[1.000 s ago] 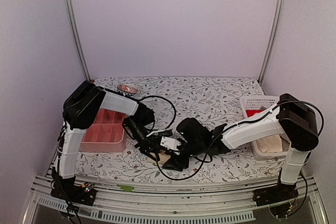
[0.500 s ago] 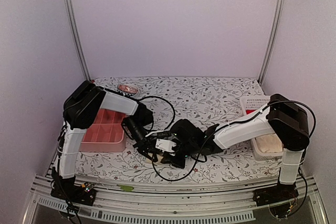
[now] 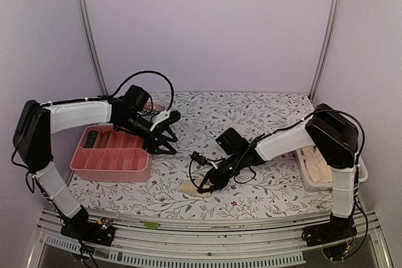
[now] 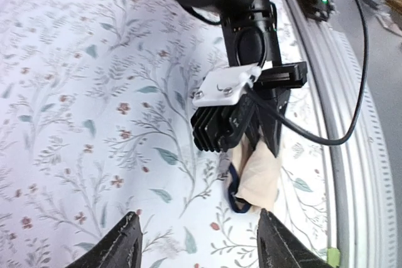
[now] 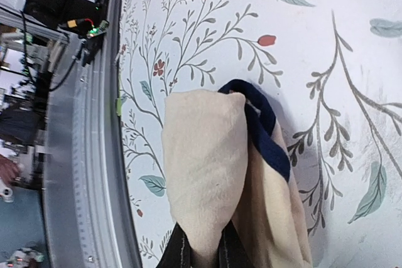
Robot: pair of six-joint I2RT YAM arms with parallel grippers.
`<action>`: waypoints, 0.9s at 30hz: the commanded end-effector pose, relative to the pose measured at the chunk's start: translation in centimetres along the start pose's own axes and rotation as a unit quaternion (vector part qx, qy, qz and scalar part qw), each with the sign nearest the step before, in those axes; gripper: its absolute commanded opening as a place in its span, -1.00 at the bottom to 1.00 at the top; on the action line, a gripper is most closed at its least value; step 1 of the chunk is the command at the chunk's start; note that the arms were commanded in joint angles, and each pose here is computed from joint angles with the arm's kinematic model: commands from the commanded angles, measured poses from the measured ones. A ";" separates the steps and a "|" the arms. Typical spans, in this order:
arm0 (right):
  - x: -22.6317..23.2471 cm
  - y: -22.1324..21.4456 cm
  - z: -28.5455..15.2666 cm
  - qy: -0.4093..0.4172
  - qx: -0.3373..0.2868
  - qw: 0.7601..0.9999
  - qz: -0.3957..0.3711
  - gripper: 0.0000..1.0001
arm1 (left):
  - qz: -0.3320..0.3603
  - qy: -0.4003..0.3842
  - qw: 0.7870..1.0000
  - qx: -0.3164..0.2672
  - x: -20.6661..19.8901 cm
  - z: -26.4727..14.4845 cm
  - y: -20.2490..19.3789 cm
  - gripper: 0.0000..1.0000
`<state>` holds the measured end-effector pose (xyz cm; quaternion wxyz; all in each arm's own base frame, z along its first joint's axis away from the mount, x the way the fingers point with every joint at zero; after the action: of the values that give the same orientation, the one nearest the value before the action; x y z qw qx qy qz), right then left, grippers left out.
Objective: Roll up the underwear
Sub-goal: Roll the underwear at the center of the board.
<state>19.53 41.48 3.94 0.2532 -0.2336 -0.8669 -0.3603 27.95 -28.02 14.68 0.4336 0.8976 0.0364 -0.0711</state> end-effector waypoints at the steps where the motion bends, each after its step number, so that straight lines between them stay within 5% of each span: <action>1: -1.1 -1.6 0.4 0.110 0.033 0.982 0.151 -1.00 | 0.046 0.119 0.991 -0.025 0.5 -1.4 0.2 0.25; 12: -3.3 -3.0 1.1 0.170 0.064 0.948 0.261 -1.00 | 0.228 0.145 0.963 0.019 -8.3 5.1 -2.3 0.26; 22: -4.0 -3.4 1.6 0.158 0.069 0.946 0.275 -1.00 | 0.288 0.129 0.945 0.081 -7.5 11.6 -2.7 0.13; 27: -4.6 -4.2 2.1 0.156 0.075 0.943 0.285 -1.00 | 0.271 0.126 0.940 0.165 -6.1 13.5 -6.2 -0.09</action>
<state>20.97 40.96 3.25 0.5086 -0.3356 -0.7344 -0.2990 18.75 -34.70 4.60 0.3279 0.9192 -0.1640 0.1437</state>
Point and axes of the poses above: each gripper's point midway between its finger pads, its own z axis out along the fingers, its own x axis along the line the jaws close on, y = z × x, the point moved 2 cm from there along -z, back along the fingers, and after that the axes turned 1 degree about z, right-handed, at the moved point
